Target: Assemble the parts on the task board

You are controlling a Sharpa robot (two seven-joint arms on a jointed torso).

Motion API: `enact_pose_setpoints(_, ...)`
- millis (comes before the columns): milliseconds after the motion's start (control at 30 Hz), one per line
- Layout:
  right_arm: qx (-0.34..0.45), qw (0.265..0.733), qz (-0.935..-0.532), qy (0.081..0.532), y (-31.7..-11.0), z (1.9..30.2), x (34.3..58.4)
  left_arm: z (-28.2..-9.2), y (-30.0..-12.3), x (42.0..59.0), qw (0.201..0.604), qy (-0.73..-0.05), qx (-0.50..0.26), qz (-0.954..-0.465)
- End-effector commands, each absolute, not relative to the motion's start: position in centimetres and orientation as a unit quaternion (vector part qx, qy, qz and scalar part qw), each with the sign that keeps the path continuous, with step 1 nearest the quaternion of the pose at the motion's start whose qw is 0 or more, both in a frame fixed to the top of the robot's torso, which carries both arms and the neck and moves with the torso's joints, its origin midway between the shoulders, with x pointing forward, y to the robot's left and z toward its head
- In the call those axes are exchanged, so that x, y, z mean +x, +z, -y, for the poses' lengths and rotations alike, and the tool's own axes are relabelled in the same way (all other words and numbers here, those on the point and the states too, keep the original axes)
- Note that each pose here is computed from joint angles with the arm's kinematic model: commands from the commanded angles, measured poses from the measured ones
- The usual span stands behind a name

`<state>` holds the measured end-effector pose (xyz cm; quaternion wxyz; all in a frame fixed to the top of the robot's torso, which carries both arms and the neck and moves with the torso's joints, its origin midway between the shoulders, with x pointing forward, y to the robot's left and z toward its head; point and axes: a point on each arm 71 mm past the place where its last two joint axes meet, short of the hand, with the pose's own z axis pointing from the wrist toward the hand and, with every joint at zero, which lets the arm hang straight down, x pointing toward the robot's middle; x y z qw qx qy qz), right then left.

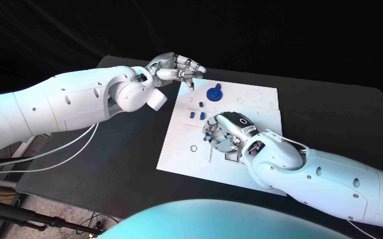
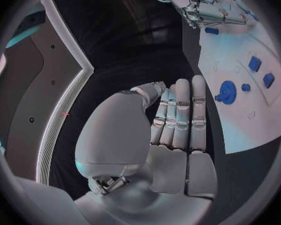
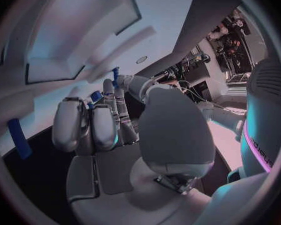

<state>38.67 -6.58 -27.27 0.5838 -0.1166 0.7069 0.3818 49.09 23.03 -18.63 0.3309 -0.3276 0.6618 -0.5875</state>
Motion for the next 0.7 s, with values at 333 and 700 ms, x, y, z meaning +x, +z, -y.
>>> enact_pose_setpoints(333,-0.136,0.566,-0.722,0.373,-27.75,6.45,38.24,-22.88,-18.57,48.99,0.325,-0.592,-0.322,-0.664)
enact_pose_setpoints(700,-0.143,0.56,-0.727,0.371,-27.86,6.4,38.11,-22.9,-18.59,48.98,0.324,-0.591,-0.322,-0.665)
